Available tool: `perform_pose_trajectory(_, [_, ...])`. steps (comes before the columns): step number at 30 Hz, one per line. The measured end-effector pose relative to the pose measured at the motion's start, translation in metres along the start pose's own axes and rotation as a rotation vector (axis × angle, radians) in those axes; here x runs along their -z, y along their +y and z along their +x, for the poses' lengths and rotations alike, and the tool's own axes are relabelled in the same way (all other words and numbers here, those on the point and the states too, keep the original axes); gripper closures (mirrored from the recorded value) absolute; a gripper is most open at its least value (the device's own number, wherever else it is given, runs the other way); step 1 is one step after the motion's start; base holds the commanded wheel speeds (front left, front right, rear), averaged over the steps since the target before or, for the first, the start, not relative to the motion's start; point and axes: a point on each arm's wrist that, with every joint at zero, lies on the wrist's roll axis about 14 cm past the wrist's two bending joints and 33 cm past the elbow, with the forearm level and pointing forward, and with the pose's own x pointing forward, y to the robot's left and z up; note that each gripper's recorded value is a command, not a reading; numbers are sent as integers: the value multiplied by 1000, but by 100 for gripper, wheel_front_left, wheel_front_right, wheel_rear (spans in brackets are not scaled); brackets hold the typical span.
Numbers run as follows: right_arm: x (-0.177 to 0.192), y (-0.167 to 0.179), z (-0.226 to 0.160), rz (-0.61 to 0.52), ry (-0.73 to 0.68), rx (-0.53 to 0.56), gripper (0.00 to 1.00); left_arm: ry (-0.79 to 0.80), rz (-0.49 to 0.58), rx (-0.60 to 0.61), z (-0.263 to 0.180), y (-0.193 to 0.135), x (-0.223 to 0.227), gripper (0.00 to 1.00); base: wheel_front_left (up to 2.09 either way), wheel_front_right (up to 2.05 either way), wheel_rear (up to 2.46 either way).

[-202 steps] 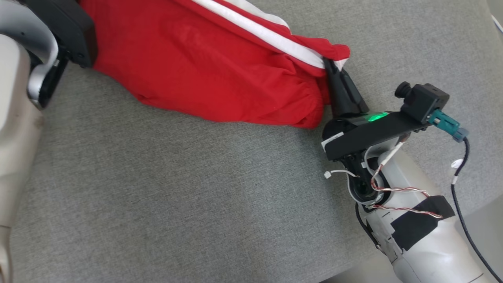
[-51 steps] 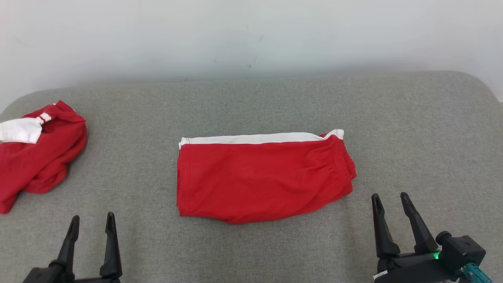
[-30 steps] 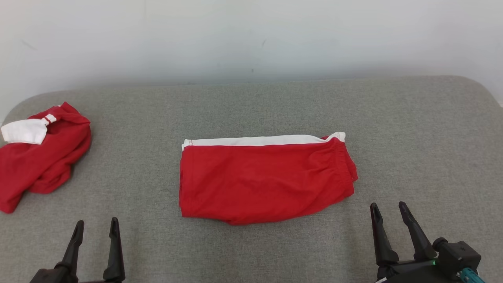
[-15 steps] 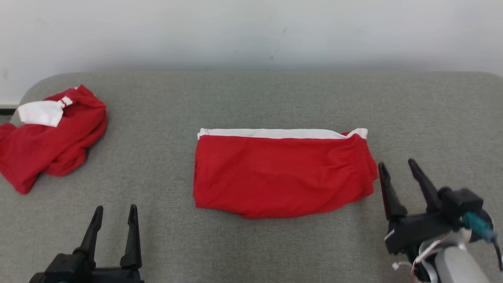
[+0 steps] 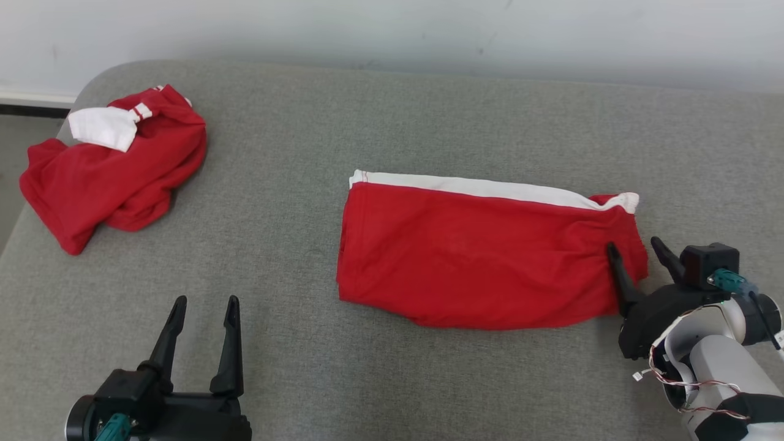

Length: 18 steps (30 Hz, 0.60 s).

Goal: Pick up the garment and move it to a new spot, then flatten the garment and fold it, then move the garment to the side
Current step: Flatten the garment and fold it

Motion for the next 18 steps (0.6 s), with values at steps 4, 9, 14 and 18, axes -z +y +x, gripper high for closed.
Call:
perform_pose_trajectory(4, [18, 8, 12, -1, 68, -23, 0, 11, -4, -17, 1, 5, 4, 0, 0, 0, 0])
perform_pose_trajectory(9, [35, 10, 20, 20, 132, -22, 0, 24, -1, -22, 3, 6, 8, 0, 0, 0, 0])
perform_pose_trajectory(14, [40, 18, 25, 62, 163, -30, 64, 24, -5, -17, 5, 5, 8, 0, 0, 0, 0])
perform_pose_trajectory(18, [39, 18, 24, 77, 168, -32, 100, 25, -12, -19, 6, 4, 8, 0, 0, 0, 0])
